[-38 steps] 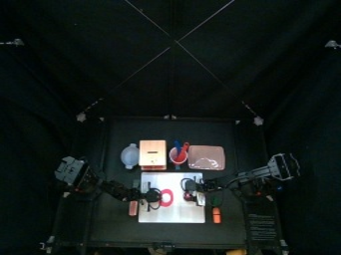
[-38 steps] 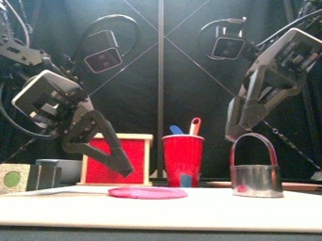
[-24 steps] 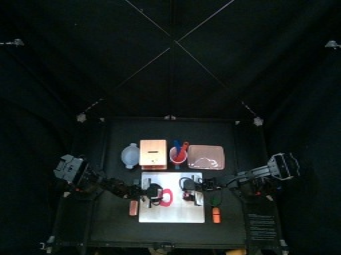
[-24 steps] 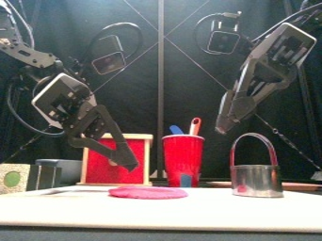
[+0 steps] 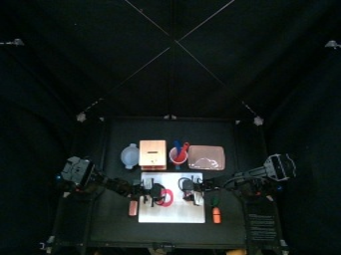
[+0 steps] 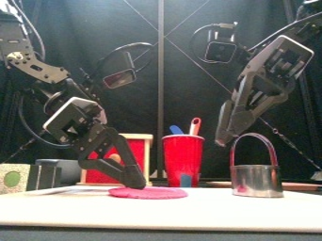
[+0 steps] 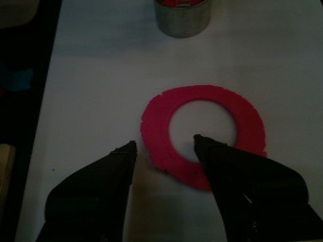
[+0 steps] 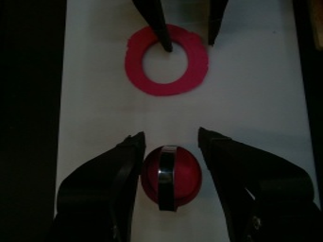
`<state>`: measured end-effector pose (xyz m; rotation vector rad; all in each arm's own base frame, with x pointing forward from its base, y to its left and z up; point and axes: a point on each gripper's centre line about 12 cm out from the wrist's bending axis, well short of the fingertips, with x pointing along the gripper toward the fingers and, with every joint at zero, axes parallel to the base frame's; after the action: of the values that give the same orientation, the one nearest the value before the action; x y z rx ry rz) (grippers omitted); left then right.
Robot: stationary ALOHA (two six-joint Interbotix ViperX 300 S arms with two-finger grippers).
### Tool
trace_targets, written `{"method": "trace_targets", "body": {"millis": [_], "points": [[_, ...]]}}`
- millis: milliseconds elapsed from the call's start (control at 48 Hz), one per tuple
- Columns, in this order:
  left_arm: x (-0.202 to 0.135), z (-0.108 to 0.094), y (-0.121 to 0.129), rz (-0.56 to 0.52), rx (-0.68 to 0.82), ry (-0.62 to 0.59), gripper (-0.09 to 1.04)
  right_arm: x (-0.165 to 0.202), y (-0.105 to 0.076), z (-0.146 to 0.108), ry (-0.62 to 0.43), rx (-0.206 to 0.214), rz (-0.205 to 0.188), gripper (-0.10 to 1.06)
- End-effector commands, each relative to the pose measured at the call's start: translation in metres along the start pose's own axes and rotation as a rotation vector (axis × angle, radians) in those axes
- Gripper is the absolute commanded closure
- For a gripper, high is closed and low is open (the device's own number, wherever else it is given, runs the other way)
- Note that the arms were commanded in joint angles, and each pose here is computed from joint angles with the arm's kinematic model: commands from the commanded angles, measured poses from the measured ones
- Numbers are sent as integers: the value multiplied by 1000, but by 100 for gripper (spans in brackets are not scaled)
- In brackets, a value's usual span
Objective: Get the cutter from the drawer then cut the dough then place the extra dough in the bowl
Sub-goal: Place the extra dough in the bowl
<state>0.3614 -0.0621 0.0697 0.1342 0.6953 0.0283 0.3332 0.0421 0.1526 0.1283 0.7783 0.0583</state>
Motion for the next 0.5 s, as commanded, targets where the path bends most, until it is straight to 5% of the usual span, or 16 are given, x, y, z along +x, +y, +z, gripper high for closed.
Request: {"method": "trace_targets", "body": {"millis": [21, 500], "points": [[5, 1, -1, -16, -3, 24, 24, -3, 2, 14, -42, 0, 6, 13], [2, 3, -4, -59, -19, 65, 46, -2, 3, 15, -44, 1, 7, 13]]}}
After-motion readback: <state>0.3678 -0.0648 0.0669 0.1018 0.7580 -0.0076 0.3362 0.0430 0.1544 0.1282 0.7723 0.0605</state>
